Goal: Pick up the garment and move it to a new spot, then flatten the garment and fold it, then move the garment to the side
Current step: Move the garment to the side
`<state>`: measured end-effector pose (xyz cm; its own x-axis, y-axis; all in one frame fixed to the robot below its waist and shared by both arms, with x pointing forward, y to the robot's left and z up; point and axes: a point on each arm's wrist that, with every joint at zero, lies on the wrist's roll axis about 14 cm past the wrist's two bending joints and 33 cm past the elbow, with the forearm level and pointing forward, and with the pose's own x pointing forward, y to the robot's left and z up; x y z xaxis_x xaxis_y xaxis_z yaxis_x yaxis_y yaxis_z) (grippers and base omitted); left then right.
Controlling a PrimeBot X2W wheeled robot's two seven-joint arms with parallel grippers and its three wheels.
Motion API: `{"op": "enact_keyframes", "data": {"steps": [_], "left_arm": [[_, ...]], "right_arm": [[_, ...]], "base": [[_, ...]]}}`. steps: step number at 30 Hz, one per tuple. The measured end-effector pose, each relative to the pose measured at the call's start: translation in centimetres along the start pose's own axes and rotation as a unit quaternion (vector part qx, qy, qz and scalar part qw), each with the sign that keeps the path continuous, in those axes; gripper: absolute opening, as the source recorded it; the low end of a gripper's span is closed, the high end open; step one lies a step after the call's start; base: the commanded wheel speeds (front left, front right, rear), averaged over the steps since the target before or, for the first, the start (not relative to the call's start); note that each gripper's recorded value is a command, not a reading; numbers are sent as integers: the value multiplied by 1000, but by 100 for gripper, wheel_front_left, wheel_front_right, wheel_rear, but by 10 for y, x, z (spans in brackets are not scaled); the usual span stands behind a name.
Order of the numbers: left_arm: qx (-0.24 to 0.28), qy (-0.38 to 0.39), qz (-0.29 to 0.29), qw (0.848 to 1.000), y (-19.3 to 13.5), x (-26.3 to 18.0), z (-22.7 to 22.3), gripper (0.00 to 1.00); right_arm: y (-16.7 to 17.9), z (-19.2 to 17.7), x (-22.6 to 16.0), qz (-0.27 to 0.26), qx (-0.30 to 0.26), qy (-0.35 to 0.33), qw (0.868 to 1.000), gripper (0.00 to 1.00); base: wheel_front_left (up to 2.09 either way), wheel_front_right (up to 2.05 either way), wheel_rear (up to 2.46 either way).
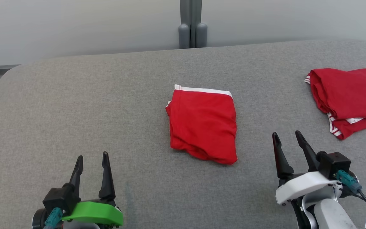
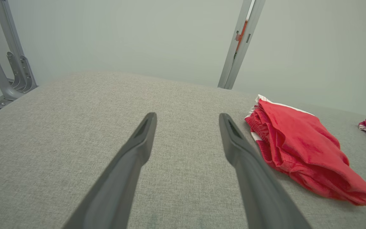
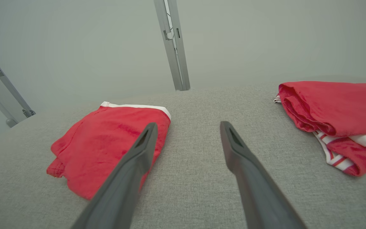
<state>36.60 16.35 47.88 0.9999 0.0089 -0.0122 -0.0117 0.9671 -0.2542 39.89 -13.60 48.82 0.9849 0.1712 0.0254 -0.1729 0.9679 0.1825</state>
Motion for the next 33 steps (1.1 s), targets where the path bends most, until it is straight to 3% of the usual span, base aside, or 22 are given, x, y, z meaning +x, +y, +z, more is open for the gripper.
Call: {"op": "enact_keyframes", "data": {"steps": [7, 14, 22, 33], "left_arm": [[-1, 0, 8, 1000, 3, 2, 0, 100], [-5, -7, 17, 1000, 7, 5, 5, 100], [-6, -12, 48, 999, 24, 4, 8, 100], [3, -5, 94, 996, 54, -11, 7, 100]], "right_arm": [[10, 14, 31, 21, -25, 15, 999, 100], [28, 8, 68, 50, -39, 84, 994, 100], [36, -55, 84, 70, -17, 233, 970, 100], [53, -116, 90, 91, -1, 344, 935, 100]], "base": [[0, 0, 0], [0, 0, 0], [0, 0, 0], [0, 0, 0]]}}
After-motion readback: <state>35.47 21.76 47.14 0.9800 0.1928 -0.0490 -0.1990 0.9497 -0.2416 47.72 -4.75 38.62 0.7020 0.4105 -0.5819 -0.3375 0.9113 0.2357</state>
